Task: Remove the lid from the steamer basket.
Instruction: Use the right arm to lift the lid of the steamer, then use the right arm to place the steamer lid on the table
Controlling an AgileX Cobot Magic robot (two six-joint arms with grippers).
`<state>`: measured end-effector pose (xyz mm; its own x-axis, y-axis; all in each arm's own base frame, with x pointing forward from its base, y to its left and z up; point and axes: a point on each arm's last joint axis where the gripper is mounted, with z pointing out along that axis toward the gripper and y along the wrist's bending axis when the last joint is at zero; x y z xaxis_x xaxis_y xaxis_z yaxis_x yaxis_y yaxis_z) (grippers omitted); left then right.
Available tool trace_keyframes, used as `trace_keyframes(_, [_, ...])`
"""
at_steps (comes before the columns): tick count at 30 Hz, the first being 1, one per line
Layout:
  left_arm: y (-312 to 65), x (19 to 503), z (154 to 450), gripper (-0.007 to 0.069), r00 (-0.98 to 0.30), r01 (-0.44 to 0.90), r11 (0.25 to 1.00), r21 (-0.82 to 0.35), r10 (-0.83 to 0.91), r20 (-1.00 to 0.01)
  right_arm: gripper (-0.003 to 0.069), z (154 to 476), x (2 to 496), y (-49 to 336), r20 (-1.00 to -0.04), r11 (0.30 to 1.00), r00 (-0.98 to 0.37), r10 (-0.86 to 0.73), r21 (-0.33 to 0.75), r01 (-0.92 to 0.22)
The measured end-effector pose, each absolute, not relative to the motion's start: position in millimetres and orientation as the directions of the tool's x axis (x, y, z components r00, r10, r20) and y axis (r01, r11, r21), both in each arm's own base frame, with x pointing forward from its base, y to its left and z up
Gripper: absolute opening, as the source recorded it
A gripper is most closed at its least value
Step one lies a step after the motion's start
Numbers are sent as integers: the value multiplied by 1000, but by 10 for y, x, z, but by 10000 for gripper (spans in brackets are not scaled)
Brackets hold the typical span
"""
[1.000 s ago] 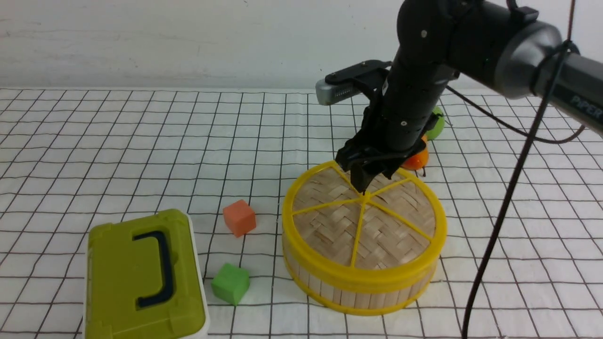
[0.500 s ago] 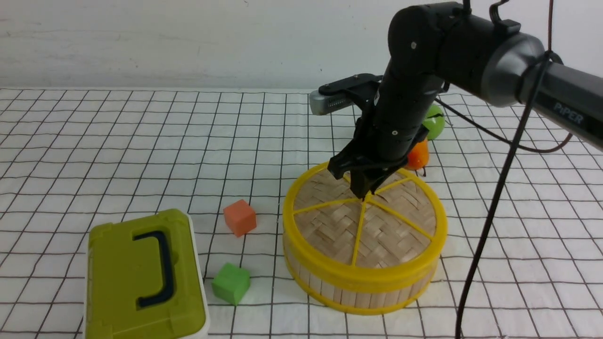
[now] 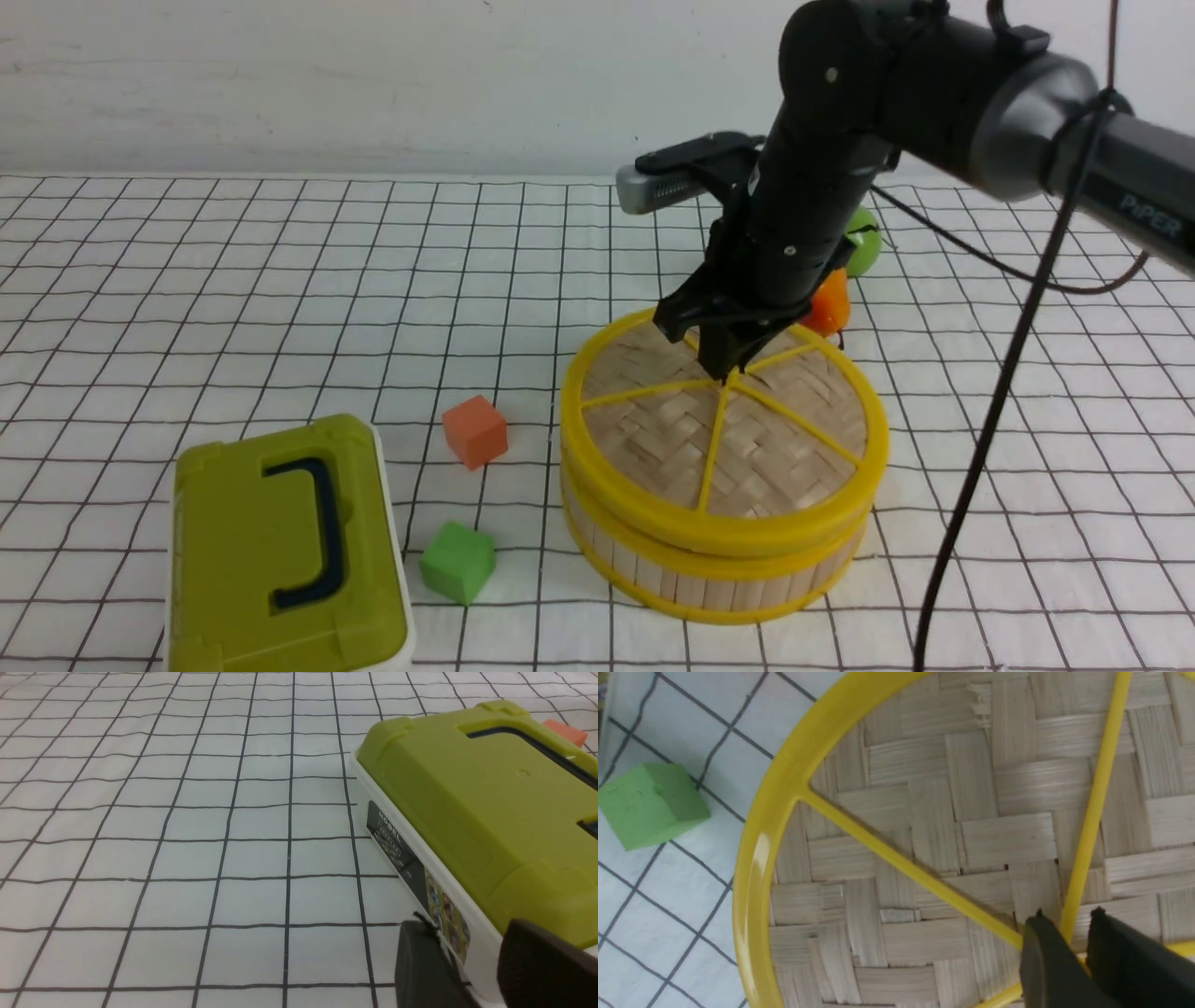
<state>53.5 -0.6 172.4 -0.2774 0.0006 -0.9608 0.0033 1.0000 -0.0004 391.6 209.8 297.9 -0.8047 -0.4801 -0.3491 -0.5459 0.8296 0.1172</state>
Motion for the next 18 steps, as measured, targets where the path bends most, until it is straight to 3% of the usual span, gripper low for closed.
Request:
trace_keyframes(9, [-6, 535, 1724, 239, -277, 3, 1000, 0, 1, -961, 99, 3964, 3496, 1632, -545, 851, -719, -432, 17, -524])
trace_keyframes(13, [-6, 535, 1724, 239, -277, 3, 1000, 0, 1, -961, 99, 4046, 3422, 1079, -543, 913, -768, -339, 5, -407])
trace_keyframes(18, [-6, 535, 1724, 239, -277, 3, 1000, 0, 1, -961, 99, 3715, 3442, 378, -433, 974, -878, -203, 3, -227])
